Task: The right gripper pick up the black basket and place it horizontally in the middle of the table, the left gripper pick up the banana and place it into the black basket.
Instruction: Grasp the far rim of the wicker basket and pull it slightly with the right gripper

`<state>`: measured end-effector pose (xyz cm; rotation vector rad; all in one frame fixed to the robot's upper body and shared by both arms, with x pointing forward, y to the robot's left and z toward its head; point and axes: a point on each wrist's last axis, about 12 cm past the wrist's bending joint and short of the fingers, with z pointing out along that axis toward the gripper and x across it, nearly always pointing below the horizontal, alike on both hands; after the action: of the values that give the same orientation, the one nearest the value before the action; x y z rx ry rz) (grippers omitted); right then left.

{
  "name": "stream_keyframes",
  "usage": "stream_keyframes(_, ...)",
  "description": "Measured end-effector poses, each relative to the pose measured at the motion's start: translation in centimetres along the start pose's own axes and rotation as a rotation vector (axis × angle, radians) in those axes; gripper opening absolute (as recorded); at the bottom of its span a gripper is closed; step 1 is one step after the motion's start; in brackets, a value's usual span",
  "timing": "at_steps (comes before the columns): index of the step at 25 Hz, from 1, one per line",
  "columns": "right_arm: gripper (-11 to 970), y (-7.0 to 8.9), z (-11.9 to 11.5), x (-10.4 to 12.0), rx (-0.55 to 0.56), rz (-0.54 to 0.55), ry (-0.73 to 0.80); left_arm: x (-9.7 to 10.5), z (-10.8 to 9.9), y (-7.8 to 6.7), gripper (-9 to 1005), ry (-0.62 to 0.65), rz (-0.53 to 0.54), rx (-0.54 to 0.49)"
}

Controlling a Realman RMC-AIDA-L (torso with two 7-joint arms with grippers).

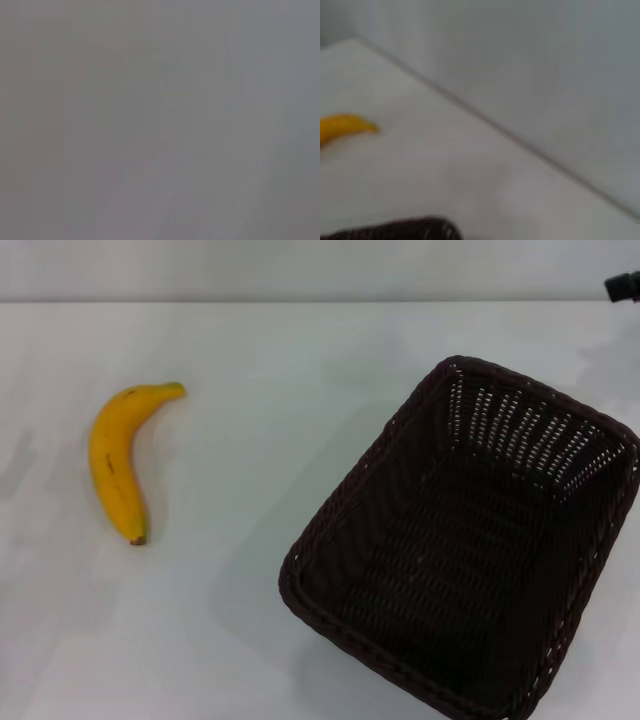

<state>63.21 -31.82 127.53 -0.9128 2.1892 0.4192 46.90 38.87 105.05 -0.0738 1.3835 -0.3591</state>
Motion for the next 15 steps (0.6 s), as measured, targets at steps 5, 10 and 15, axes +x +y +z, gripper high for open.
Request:
stream_keyframes(5,834,1.2,1.1,-2.5,-0.060,0.012,0.198,-0.6,2.2,-0.1,873,0.024,0.028,0.057)
stream_keyframes(10,831,3.0,4.2,-4.4,-0.069,-0.016,0.329,-1.1,2.6,0.0,873,0.033,0.043,0.078)
stream_keyframes(15,828,4.8,7.0,-5.1,-0.057,-0.046,0.433,-1.3,2.8,0.1,873,0.036,0.060,0.093)
